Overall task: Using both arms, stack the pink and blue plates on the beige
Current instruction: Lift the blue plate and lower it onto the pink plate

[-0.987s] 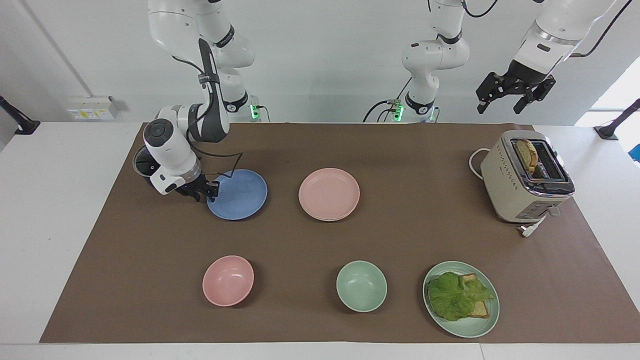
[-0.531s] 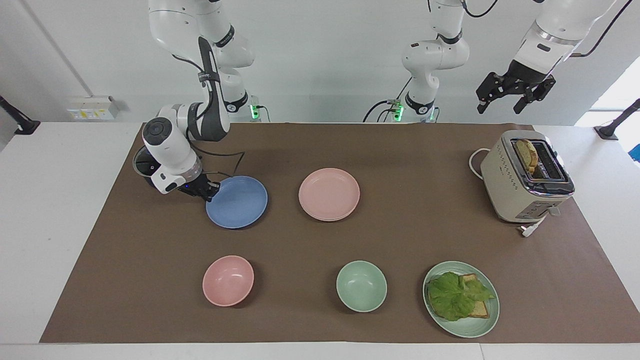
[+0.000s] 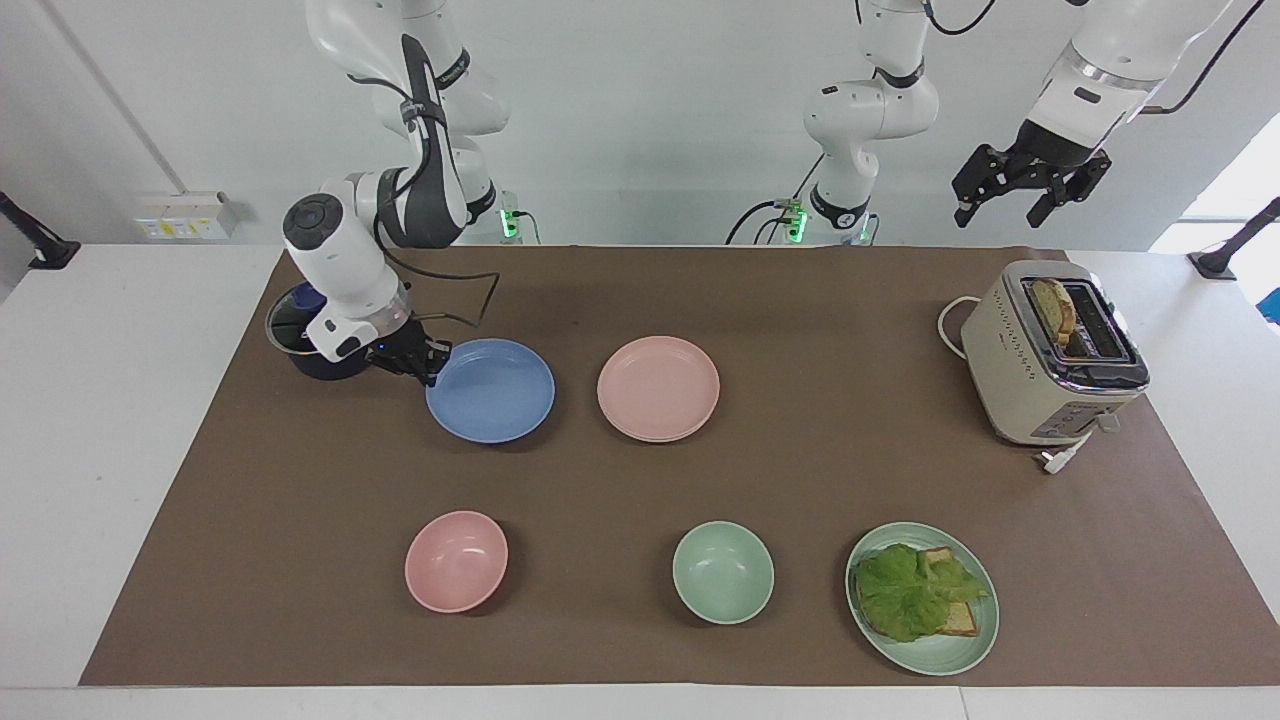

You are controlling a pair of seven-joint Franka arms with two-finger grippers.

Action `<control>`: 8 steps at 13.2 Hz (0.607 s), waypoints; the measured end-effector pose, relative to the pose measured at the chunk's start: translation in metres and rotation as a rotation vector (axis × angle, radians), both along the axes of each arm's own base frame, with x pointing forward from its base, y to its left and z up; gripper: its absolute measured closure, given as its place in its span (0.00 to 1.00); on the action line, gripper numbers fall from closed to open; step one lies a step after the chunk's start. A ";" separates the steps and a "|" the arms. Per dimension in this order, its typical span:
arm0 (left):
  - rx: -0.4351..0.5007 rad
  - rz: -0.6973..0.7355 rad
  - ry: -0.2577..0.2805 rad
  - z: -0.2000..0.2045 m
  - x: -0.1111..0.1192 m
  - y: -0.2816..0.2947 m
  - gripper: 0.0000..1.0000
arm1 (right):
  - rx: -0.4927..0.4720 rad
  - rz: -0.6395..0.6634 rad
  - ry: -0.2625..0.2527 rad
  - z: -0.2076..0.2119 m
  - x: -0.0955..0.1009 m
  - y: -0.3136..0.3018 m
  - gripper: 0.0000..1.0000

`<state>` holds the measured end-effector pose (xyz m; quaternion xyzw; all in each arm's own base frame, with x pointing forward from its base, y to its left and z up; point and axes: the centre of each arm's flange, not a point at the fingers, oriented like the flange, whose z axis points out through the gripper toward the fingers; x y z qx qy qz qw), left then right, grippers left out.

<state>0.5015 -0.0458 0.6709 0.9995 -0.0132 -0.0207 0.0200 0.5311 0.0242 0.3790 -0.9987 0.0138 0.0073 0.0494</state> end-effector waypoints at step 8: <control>0.000 0.000 0.001 0.000 0.000 0.000 0.00 | 0.105 0.023 -0.016 0.023 -0.001 0.117 0.96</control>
